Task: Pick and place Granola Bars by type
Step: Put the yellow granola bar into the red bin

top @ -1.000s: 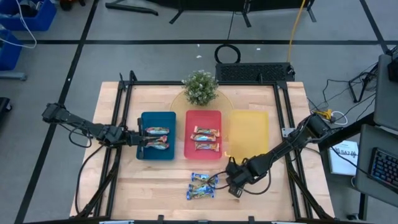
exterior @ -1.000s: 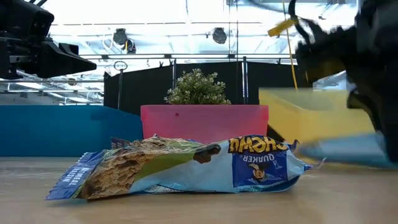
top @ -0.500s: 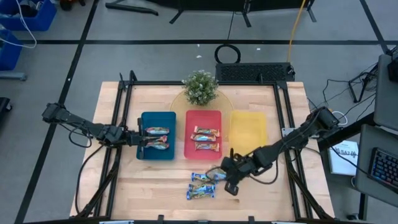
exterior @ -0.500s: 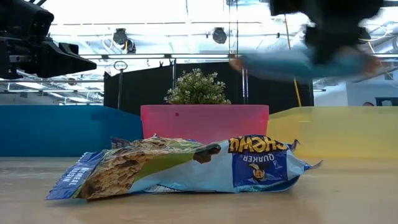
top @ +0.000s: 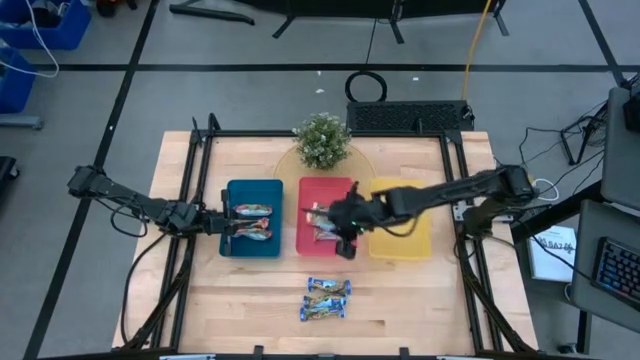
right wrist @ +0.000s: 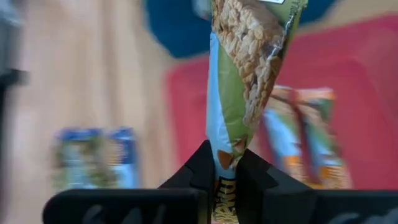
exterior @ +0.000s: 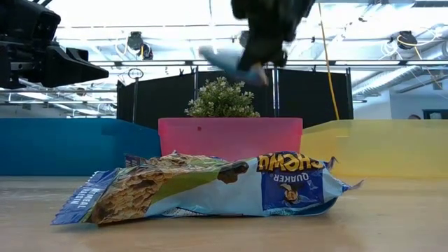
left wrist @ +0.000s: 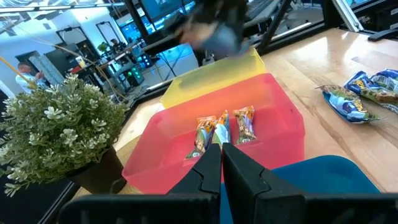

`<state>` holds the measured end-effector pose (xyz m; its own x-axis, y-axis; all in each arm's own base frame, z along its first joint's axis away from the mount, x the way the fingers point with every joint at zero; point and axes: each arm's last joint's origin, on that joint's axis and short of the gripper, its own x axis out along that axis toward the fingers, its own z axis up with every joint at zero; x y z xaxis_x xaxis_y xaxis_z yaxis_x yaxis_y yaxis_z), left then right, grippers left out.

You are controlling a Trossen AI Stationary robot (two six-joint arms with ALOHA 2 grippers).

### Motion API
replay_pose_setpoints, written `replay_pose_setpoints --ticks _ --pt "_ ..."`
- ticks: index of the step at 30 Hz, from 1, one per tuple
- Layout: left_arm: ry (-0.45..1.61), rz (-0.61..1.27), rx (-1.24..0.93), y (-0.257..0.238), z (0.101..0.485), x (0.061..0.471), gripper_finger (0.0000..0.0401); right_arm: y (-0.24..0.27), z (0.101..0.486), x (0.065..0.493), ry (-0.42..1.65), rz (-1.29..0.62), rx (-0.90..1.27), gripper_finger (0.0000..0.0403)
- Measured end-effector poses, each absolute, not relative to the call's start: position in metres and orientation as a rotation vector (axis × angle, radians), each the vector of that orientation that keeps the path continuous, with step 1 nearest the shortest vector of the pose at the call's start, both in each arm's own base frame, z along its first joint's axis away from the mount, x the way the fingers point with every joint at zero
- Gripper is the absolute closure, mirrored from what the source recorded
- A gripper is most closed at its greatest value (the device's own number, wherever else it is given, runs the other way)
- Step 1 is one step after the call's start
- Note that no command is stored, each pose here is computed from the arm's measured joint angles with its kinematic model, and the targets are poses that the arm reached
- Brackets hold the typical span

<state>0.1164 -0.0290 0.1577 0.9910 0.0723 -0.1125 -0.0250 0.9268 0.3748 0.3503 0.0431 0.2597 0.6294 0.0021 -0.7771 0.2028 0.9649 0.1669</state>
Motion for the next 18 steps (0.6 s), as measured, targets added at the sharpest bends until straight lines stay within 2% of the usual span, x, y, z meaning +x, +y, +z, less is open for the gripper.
replay_pose_setpoints --ticks 5,11,18 --pt "0.127 0.051 0.383 -0.029 0.158 0.116 0.0377 0.018 0.222 0.368 0.992 -0.167 0.209 0.0376" --pt "0.127 0.051 0.382 -0.029 0.158 0.116 0.0377 0.008 0.177 0.381 1.121 -0.128 0.183 0.0377" --pt "0.127 0.052 0.382 -0.029 0.158 0.116 0.0377 0.008 0.159 0.383 1.181 -0.103 0.182 0.0349"
